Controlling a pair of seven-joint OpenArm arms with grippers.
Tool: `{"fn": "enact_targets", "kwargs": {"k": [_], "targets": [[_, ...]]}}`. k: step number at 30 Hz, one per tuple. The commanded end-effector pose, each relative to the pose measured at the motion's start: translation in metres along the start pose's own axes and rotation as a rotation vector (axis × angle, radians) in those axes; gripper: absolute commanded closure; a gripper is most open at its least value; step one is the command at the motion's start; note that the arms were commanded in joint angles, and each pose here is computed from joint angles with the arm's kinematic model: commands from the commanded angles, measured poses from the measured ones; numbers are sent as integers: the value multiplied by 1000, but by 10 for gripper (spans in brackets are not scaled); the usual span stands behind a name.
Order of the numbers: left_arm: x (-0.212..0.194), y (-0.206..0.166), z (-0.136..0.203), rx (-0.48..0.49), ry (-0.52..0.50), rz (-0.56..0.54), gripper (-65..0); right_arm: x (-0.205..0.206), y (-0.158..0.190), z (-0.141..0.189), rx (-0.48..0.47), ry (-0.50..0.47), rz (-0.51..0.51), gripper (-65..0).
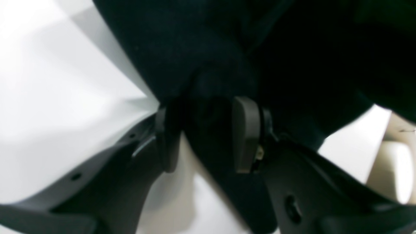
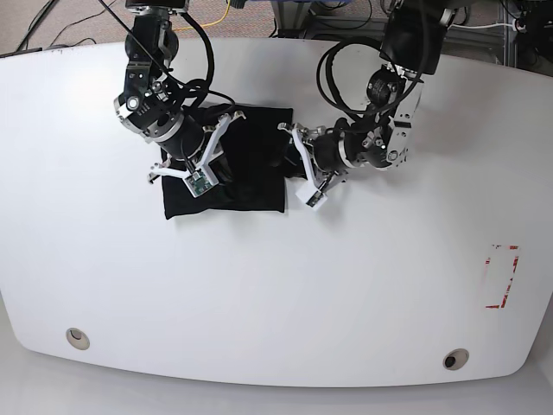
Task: Layout the t-shirt on the table in an organized manner, then fold the t-shirt properly
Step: 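Grasp the bundle edge with both grippers and fold it over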
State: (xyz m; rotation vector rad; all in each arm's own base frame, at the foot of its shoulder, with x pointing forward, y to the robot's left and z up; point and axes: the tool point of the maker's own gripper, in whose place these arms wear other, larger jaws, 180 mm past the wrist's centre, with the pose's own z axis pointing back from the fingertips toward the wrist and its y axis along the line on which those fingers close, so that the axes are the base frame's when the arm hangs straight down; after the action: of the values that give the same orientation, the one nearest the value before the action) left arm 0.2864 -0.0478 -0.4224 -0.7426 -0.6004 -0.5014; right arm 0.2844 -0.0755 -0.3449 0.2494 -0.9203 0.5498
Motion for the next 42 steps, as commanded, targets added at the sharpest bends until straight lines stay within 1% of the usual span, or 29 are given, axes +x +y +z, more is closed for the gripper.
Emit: {"fn": "enact_targets", "kwargs": {"k": [1, 6, 8, 11, 22, 30, 33, 34, 36, 37, 38, 40, 42], "targets": [[-21, -1, -5, 10, 94, -1, -237, 25, 9, 3, 20, -61, 35, -14], [-19, -5, -8, 0, 88, 1, -237, 35, 29, -3, 68, -84, 44, -14], [-15, -13, -12, -15, 78, 4, -237, 39, 37, -5, 85, -95, 38, -14], [-14, -14, -13, -18, 77, 5, -237, 43, 43, -7, 96, -105, 30, -14], [-13, -16, -14, -22, 73, 6, -237, 52, 49, -11, 107, -130, 4, -14], [-12, -17, -14, -23, 68, 4, -237, 40, 51, -21, 125, -96, -19, -19], [-11, -17, -13, -23, 67, 3, -237, 40, 50, -21, 126, -95, -20, -71], [-11, -16, -13, -22, 66, 4, -237, 40, 50, -21, 125, -96, -19, -125], [-11, -16, -13, -22, 66, 4, -237, 41, 50, -20, 122, -100, -18, -203], [-11, -16, -13, -22, 66, 4, -237, 42, 49, -20, 121, -101, -17, -270], [-11, -16, -13, -22, 66, 4, -237, 42, 49, -20, 121, -101, -17, -295], [-11, -16, -13, -22, 66, 5, -237, 43, 50, -19, 122, -105, -17, -387], [-11, -15, -12, -19, 66, 5, -237, 47, 49, -17, 119, -117, -13, -447]]}}
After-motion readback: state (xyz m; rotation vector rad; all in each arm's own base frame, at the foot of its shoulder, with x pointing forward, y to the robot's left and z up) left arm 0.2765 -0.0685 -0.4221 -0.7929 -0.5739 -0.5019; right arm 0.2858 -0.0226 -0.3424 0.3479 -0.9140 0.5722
